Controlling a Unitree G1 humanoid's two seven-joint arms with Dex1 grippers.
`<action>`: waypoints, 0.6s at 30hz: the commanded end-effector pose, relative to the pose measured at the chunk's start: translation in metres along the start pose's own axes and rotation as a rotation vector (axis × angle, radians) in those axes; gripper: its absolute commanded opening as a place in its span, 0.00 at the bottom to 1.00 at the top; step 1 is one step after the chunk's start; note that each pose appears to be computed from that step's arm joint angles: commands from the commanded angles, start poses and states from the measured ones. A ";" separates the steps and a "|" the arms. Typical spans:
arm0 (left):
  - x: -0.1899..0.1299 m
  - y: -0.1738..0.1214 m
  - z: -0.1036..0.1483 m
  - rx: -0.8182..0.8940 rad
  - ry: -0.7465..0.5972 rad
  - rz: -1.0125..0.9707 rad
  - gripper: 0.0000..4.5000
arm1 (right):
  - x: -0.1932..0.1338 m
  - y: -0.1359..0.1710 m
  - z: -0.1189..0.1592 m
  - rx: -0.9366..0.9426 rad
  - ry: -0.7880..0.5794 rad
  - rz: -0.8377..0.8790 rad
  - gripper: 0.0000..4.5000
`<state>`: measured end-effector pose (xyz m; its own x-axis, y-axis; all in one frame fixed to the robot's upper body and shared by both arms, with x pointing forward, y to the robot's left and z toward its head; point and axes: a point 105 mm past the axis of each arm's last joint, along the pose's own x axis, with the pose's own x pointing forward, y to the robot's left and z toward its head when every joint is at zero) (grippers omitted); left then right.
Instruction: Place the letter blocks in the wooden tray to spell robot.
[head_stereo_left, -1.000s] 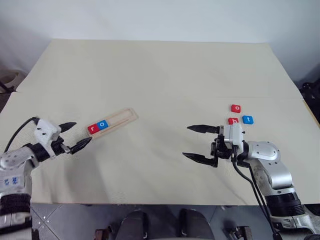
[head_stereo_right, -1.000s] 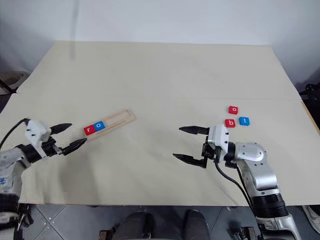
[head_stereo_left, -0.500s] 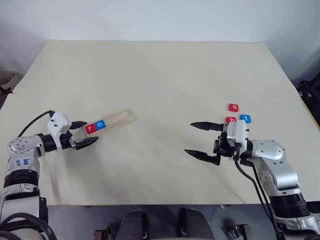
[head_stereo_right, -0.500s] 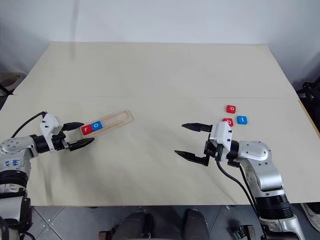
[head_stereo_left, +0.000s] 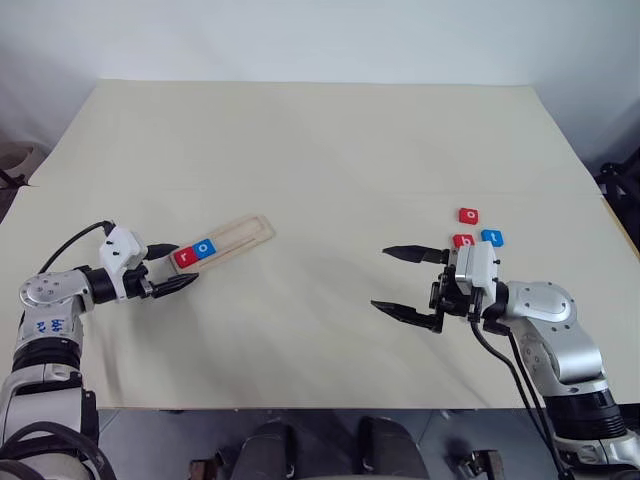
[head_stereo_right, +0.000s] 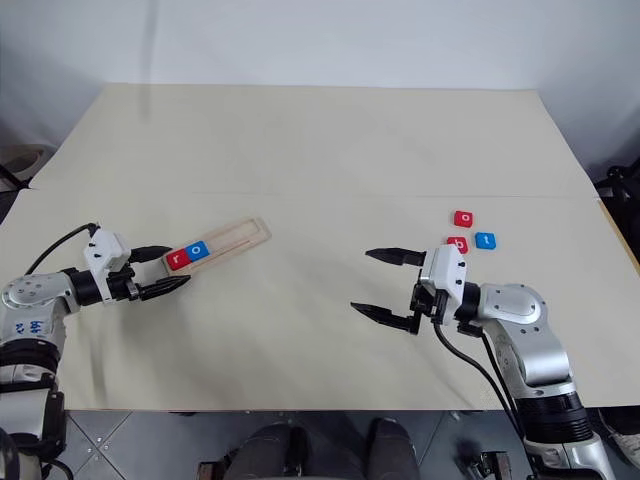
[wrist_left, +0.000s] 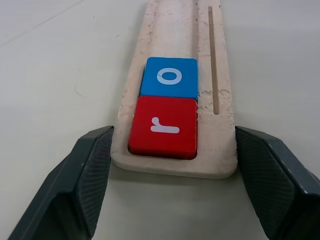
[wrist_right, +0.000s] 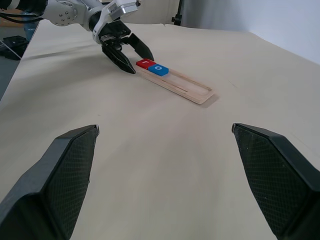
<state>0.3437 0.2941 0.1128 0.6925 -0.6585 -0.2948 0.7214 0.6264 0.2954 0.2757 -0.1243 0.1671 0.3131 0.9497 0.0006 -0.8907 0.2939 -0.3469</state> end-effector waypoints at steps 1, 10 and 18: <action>0.012 -0.022 0.002 0.044 -0.005 -0.126 0.76 | -0.011 -0.002 0.011 -0.038 0.002 -0.020 1.00; 0.065 -0.066 0.060 0.202 -0.086 -0.389 0.76 | -0.066 0.000 -0.004 0.017 0.150 -0.149 1.00; 0.113 -0.102 0.074 0.279 -0.074 -0.544 0.76 | -0.105 0.023 -0.012 0.057 0.253 -0.296 1.00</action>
<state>0.3453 0.1281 0.1124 0.2179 -0.8904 -0.3997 0.9439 0.0880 0.3184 0.2309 -0.2166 0.1344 0.6043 0.7779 -0.1724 -0.7889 0.5540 -0.2660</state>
